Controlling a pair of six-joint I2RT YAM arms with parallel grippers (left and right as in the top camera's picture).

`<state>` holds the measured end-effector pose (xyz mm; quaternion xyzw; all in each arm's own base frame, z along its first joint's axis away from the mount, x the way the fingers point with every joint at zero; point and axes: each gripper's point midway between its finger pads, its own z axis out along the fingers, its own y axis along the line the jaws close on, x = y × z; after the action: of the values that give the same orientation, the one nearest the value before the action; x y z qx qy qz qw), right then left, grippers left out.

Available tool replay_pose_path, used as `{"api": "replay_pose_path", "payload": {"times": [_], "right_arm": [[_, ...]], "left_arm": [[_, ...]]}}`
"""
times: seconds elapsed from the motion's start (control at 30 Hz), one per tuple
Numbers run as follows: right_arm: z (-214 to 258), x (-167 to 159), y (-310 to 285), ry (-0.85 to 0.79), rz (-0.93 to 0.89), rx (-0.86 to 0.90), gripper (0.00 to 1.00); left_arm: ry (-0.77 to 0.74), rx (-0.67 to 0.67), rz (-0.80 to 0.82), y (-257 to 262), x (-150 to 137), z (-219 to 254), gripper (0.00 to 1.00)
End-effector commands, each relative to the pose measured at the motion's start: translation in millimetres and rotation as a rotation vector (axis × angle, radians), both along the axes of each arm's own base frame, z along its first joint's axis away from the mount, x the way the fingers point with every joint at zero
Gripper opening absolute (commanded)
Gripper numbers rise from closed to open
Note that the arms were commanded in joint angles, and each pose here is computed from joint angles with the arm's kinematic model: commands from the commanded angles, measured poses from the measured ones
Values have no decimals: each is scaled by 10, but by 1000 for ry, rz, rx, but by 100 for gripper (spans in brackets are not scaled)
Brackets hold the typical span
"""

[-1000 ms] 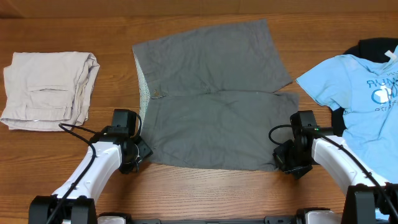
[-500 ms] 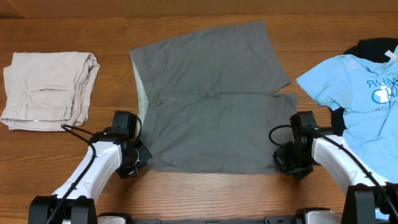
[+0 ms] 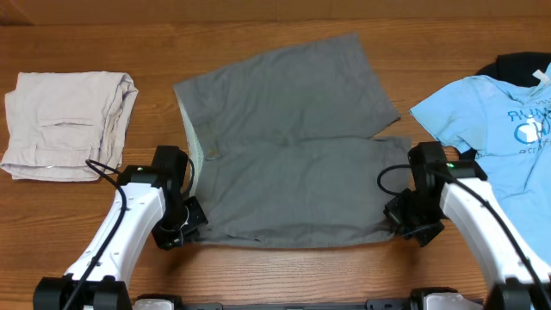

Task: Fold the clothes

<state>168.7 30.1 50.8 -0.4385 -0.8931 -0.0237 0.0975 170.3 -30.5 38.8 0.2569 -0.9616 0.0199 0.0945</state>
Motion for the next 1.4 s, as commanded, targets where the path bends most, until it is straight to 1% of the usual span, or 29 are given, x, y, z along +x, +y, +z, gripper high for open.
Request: {"api": "replay_pose_path", "payload": {"times": [0.0, 0.17, 0.33, 0.47, 0.57, 0.67, 0.8, 0.93, 1.07, 1.1, 1.23, 1.37], "right_arm": [[224, 123, -18, -132, 46, -7, 4], [544, 187, -16, -254, 94, -3, 4], [919, 285, -14, -327, 153, -4, 4], [1267, 468, -28, -417, 199, -22, 4], [1547, 726, -24, -530, 215, -35, 4], [1807, 1028, -9, -643, 234, -45, 4], [1995, 1446, 9, -775, 271, -63, 4], [1989, 1754, 23, -835, 272, -69, 4], [1908, 1985, 33, -855, 271, -71, 4], [1877, 2083, 37, -866, 271, -73, 4], [1826, 2345, 49, -913, 292, -84, 4], [1788, 2585, 70, -962, 292, -86, 4]], "left_arm": [[-37, -15, -28, -15, -21, 149, 4], [-130, -53, -26, -67, -70, 391, 4], [-227, -66, -28, -74, -106, 684, 4], [-295, -62, -30, -65, -37, 945, 4], [-363, -31, -29, -17, 113, 1094, 4], [-452, -27, -26, -14, 322, 1232, 4], [-566, -13, 22, 7, 632, 1402, 4], [-705, -13, 36, 2, 992, 1575, 4], [-800, 6, 64, 35, 1293, 1659, 4], [-824, 5, 68, 32, 1390, 1673, 4], [-880, 18, 80, 49, 1611, 1699, 4], [-890, 40, 87, 77, 1775, 1628, 4]]}}
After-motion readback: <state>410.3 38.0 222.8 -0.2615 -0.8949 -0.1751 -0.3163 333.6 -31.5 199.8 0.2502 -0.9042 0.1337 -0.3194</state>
